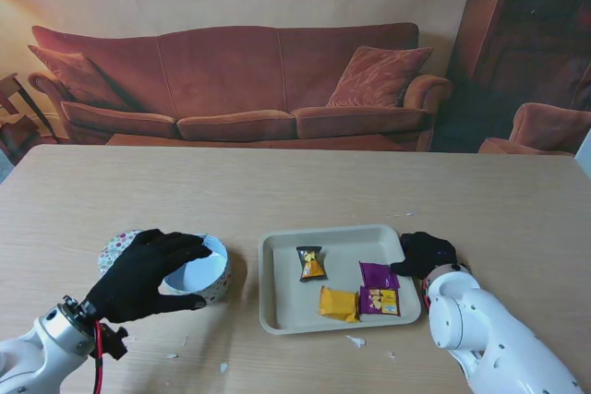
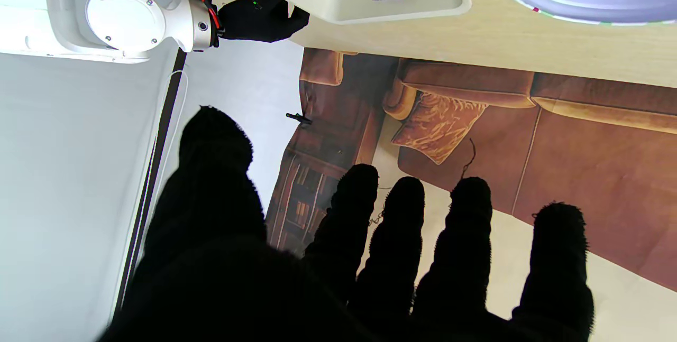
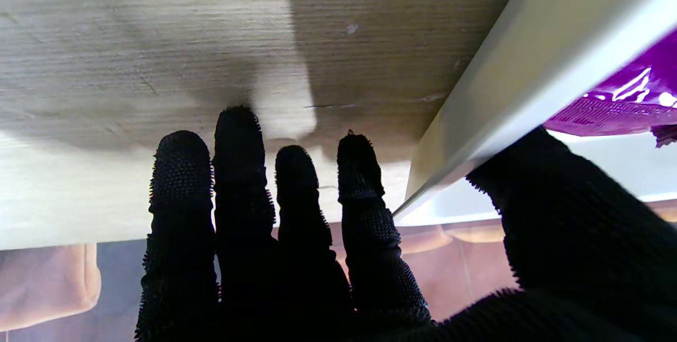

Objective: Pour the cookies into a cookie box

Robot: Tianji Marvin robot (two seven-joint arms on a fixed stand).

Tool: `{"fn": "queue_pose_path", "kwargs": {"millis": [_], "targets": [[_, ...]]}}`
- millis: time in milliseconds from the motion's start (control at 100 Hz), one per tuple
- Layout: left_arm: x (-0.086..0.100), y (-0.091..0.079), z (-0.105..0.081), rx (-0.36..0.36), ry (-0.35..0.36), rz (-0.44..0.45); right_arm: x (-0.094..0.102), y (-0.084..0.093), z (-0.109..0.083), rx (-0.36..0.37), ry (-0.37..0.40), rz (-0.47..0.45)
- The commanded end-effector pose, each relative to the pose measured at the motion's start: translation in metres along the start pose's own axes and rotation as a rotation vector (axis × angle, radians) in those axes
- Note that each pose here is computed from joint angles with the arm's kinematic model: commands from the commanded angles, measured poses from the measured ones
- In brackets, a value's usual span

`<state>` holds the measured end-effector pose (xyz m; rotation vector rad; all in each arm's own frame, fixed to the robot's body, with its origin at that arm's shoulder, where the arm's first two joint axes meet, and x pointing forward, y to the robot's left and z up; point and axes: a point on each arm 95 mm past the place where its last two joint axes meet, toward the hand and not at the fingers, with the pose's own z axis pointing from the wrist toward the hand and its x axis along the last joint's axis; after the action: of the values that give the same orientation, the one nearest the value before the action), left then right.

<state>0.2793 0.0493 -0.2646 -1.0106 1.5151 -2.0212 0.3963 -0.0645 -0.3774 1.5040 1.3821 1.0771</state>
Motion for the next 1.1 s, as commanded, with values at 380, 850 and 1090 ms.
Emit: {"fn": "queue_pose_path", "kwargs": {"millis": [380, 850, 1090], "targets": [[-0.004, 0.002, -0.002, 0.0, -0.031, -0.036, 0.009, -0.033, 0.004, 0.047, -0.023, 0.027], [-0.008, 0.002, -0.004, 0.016, -0.056, -0.088, 0.011, -0.037, 0.008, 0.111, 0.004, 0.139], [-0.009, 0.001, -0.005, 0.022, -0.062, -0.105, 0.011, -0.037, 0.007, 0.098, 0.009, 0.203]]}}
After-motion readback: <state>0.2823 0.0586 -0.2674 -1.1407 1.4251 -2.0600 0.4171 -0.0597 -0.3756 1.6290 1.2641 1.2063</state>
